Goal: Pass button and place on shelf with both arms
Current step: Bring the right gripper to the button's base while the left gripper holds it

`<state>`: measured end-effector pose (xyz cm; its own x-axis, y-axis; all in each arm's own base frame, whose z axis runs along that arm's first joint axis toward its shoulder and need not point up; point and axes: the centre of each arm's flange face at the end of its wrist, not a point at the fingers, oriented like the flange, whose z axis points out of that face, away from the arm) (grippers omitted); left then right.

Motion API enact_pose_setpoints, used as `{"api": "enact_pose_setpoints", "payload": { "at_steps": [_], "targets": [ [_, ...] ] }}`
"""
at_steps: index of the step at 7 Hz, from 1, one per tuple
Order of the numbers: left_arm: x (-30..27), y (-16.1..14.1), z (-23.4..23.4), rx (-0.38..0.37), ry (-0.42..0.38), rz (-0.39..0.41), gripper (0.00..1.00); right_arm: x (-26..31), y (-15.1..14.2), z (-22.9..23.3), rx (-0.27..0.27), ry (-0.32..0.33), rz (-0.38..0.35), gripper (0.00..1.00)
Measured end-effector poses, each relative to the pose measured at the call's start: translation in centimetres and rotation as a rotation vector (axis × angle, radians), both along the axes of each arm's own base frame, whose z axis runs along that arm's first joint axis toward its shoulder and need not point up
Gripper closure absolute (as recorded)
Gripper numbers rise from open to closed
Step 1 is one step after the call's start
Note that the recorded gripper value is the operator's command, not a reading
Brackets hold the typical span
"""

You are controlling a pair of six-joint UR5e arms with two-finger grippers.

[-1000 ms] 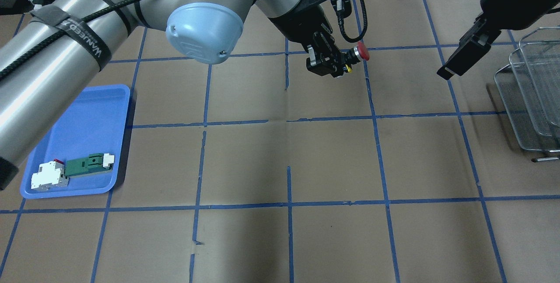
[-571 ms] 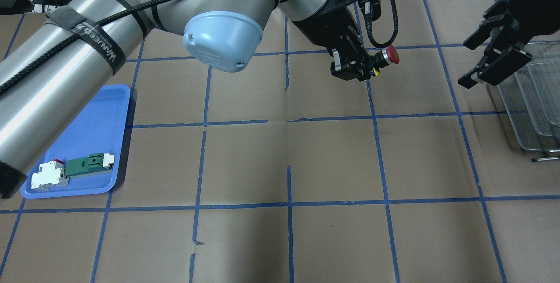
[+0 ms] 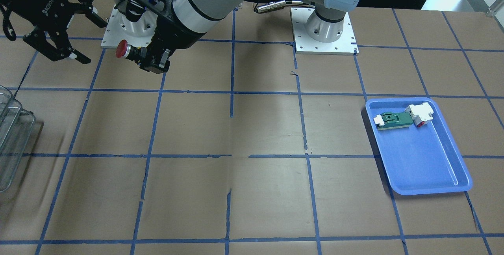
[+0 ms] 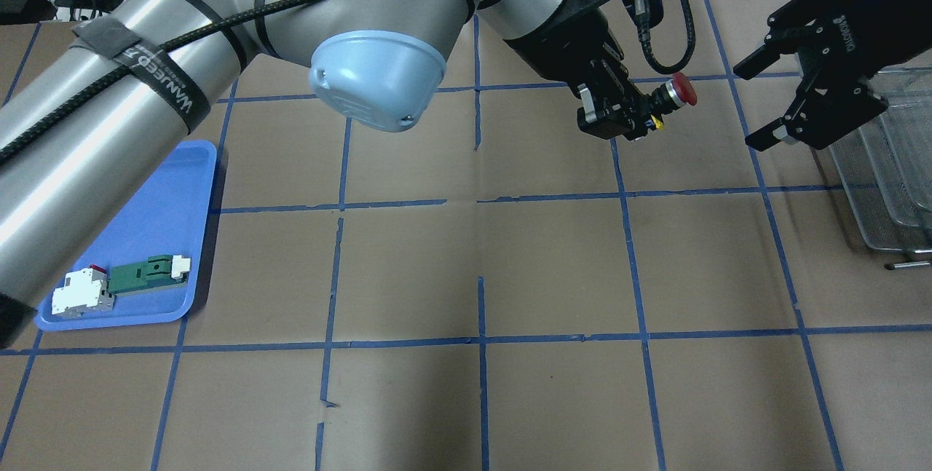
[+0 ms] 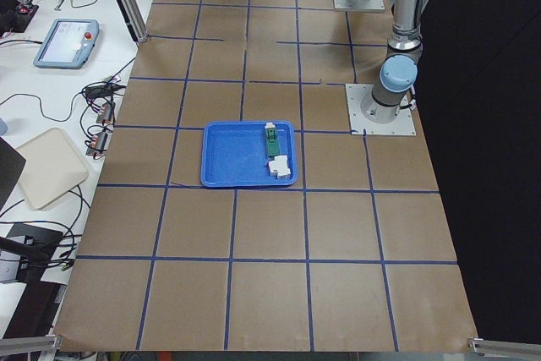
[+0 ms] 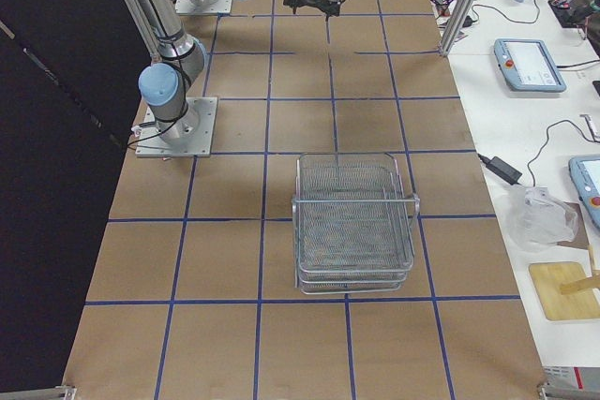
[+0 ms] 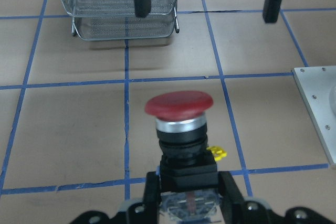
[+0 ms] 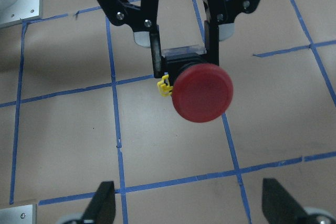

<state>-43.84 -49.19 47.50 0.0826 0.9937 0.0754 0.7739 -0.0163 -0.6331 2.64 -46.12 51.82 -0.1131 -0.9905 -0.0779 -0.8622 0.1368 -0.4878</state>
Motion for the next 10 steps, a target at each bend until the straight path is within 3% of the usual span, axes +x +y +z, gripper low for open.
{"api": "enact_pose_setpoints", "payload": {
  "at_steps": [2,4,10],
  "targets": [
    [-0.2,0.4,0.6,-0.004,0.006,-0.003,1.0,0.5,0.1,0.5,-0.052,-0.046,0.075,0.03],
    [-0.3,1.2,1.3,-0.002,-0.003,0.001,1.0,1.1,0.0,1.2,-0.062,-0.094,0.071,0.02],
    [-1.0,3.4,3.5,-0.01,0.017,0.011,1.0,3.3,0.7,1.4,-0.012,-0.127,0.048,0.04]
  ]
}}
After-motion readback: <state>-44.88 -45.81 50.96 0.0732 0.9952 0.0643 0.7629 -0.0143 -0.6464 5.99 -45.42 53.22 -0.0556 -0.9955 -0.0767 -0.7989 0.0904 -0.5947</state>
